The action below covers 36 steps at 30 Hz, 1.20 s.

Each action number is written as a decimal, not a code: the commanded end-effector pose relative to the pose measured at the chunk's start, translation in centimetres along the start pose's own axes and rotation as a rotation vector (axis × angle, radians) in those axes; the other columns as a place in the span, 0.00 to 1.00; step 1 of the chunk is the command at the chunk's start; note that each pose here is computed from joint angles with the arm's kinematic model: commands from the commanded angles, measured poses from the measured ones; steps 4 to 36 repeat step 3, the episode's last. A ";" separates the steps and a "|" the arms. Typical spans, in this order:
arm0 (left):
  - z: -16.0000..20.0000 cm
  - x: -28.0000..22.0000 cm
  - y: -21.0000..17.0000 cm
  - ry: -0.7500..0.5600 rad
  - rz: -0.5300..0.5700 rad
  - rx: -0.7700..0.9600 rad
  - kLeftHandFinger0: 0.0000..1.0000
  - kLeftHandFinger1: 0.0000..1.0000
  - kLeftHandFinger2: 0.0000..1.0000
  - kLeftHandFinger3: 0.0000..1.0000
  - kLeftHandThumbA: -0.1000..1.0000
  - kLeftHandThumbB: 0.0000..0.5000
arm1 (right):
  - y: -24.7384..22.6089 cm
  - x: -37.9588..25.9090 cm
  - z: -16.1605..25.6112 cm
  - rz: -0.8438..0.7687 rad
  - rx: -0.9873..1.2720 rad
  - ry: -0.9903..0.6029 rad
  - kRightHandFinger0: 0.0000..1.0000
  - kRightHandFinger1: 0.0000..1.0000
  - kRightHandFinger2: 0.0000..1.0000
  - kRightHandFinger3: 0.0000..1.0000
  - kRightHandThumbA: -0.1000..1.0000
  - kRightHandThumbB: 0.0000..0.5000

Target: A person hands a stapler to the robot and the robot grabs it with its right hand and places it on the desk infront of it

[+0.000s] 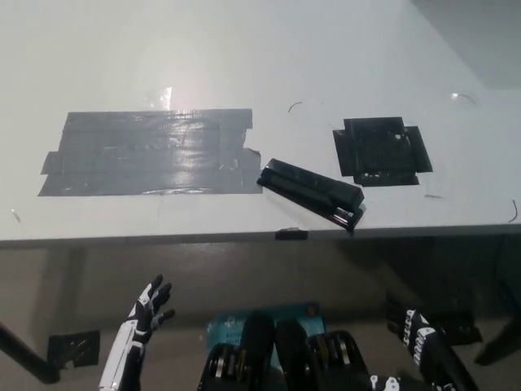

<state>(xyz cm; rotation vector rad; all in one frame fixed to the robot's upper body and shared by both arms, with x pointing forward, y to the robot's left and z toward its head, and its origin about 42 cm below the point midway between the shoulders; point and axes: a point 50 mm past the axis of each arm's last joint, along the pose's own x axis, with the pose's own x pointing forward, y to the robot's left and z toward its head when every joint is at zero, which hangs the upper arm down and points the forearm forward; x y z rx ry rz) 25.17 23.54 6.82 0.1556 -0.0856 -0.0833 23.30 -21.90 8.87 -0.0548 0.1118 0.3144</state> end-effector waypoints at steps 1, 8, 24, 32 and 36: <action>0.3 -0.2 0.5 -0.038 0.011 0.001 0.92 1.00 0.99 0.96 1.00 0.84 | 0.2 -0.1 0.5 -0.004 -0.027 -0.082 1.00 1.00 1.00 1.00 1.00 0.63; 0.3 -0.2 0.5 -0.038 0.011 0.002 0.92 1.00 0.99 0.96 1.00 0.84 | 0.2 -0.1 0.5 -0.004 -0.028 -0.082 1.00 1.00 1.00 1.00 1.00 0.63; 0.3 -0.2 0.5 -0.038 0.011 0.002 0.92 1.00 0.99 0.96 1.00 0.84 | 0.2 -0.1 0.5 -0.004 -0.028 -0.082 1.00 1.00 1.00 1.00 1.00 0.63; 0.3 -0.2 0.5 -0.038 0.011 0.002 0.92 1.00 0.99 0.96 1.00 0.84 | 0.2 -0.1 0.5 -0.004 -0.028 -0.082 1.00 1.00 1.00 1.00 1.00 0.63; 0.3 -0.2 0.5 -0.038 0.011 0.002 0.92 1.00 0.99 0.96 1.00 0.84 | 0.2 -0.1 0.5 -0.004 -0.028 -0.082 1.00 1.00 1.00 1.00 1.00 0.63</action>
